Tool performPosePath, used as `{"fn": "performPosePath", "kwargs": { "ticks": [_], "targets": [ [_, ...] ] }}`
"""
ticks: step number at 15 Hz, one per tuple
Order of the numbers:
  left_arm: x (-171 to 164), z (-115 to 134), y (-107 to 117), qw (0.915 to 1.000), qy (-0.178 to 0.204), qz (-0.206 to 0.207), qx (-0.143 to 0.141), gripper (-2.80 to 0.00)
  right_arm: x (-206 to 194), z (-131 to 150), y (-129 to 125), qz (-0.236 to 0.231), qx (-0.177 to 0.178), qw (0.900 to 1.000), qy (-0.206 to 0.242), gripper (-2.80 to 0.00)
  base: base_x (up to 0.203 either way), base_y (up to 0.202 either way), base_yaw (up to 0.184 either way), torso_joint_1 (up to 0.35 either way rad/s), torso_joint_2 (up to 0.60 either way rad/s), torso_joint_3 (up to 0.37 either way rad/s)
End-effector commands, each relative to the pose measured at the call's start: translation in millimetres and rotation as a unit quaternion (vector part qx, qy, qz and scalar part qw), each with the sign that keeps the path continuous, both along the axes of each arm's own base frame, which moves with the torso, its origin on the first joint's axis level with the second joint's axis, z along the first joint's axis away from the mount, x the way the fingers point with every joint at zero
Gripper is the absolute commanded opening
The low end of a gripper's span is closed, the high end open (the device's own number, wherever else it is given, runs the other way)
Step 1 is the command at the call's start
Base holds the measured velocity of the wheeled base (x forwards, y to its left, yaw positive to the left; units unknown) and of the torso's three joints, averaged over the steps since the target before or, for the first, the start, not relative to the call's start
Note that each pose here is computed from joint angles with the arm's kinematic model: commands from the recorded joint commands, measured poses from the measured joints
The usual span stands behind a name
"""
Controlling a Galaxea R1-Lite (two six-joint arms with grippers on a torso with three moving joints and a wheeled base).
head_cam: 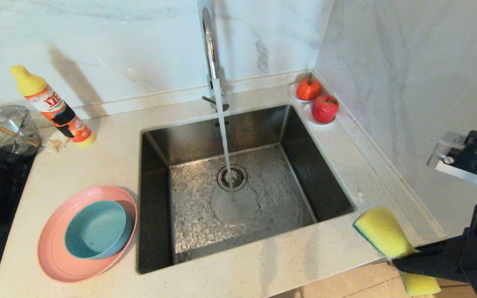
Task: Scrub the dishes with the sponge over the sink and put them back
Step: Pick up a bowl and the sponge
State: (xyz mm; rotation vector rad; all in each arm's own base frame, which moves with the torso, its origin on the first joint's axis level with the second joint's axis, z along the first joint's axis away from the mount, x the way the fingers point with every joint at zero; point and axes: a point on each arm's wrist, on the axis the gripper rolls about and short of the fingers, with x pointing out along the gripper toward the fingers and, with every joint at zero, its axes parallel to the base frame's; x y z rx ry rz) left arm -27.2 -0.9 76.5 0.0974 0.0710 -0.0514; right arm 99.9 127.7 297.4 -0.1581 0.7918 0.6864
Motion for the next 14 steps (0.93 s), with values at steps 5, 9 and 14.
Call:
{"fn": "performPosePath", "kwargs": {
  "ticks": [5,9,14],
  "targets": [
    [0,0,0,1.0000,-0.001,0.000,0.003,-2.80,12,-11,27,0.007,-0.019,0.999,0.029,-2.80,0.000,0.000,0.000,0.000,0.00,0.000],
    [0,0,0,1.0000,-0.001,0.007,0.003,-2.80,16,-12,34,0.002,-0.018,0.999,0.036,-2.80,0.000,0.000,0.000,0.000,0.00,0.000],
    [0,0,0,1.0000,-0.001,0.009,0.003,-2.80,20,-17,39,-0.001,-0.027,0.999,0.043,-2.80,0.000,0.000,0.000,0.000,0.00,0.000]
  ]
}}
